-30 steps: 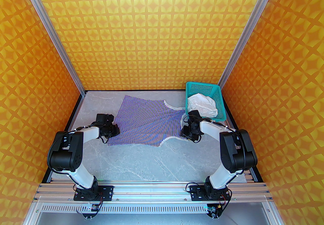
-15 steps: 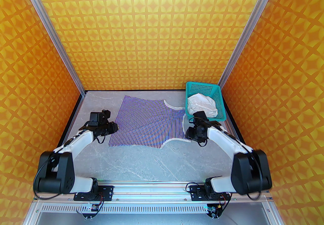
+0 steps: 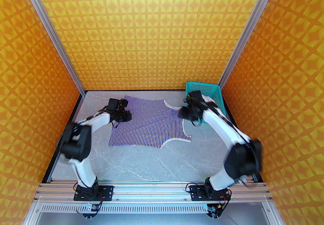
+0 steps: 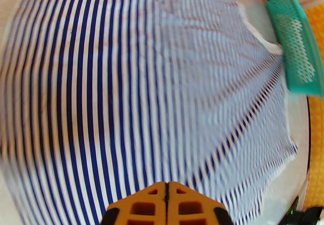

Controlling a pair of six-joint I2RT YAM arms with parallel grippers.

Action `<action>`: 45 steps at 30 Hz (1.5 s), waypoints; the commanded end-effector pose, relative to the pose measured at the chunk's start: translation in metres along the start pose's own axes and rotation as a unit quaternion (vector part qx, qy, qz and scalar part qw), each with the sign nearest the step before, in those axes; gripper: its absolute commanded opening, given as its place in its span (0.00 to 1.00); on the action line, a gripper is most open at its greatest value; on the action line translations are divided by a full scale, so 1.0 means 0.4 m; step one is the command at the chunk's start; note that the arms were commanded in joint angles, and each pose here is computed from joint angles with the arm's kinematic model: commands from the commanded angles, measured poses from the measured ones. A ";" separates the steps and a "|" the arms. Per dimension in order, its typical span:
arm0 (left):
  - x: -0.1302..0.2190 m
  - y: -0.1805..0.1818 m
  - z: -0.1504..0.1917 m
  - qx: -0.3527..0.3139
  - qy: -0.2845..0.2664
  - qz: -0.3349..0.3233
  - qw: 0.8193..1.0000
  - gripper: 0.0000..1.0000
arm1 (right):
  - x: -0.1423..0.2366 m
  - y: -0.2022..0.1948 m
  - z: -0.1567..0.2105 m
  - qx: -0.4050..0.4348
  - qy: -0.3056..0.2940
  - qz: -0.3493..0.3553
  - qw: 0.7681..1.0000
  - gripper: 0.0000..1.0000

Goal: Fold and stack the mixed laundry pile

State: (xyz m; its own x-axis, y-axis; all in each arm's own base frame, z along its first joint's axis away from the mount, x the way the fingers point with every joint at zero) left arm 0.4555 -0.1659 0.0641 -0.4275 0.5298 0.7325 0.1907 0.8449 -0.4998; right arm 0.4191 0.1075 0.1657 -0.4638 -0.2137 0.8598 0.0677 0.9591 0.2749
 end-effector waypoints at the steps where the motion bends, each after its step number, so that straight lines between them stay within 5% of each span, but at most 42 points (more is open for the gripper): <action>1: -0.042 0.023 -0.010 0.051 0.000 0.011 0.999 0.00 | -0.083 0.022 -0.074 0.014 0.000 -0.003 1.000 0.41; 8: 0.016 0.166 0.104 0.154 -0.008 -0.042 0.987 0.00 | -0.199 -0.107 -0.118 -0.027 0.022 0.080 0.996 0.37; 15: 0.079 0.213 0.204 0.188 -0.013 -0.060 0.980 0.00 | -0.152 -0.244 -0.110 -0.057 0.016 0.121 0.991 0.36; 21: 0.107 0.195 0.216 0.187 -0.021 -0.053 0.981 0.00 | -0.129 -0.233 -0.091 -0.065 0.021 0.092 0.993 0.35; 27: 0.166 0.102 0.131 0.106 -0.033 -0.035 0.993 0.16 | -0.091 -0.072 -0.031 0.003 0.023 0.056 0.998 0.43; 31: 0.174 0.077 0.049 0.064 -0.045 -0.032 0.996 0.17 | -0.118 0.016 0.027 0.010 0.037 0.016 0.999 0.39; 37: 0.074 0.045 -0.104 0.031 -0.060 0.007 0.998 0.13 | -0.216 0.033 0.040 -0.007 0.056 0.004 0.998 0.28; 45: -0.055 0.077 -0.243 0.050 -0.082 0.021 0.995 0.07 | -0.250 0.035 0.154 -0.010 0.098 0.002 0.995 0.28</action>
State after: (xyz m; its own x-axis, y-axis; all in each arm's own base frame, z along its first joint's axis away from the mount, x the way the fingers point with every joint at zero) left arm 0.5400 -0.1373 0.0737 -0.5548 0.5163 0.6524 0.1205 0.8258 -0.5510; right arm 0.4286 0.1447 0.0669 -0.3072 -0.2119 0.9277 0.0776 0.9661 0.2463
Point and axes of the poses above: each hand's point on the last joint's axis, 136 mm out from that joint toward the fingers, its own x axis back along the fingers, its own y axis along the line the jaws close on, z = x × y, the point moved 1 cm from there along x, back along the fingers
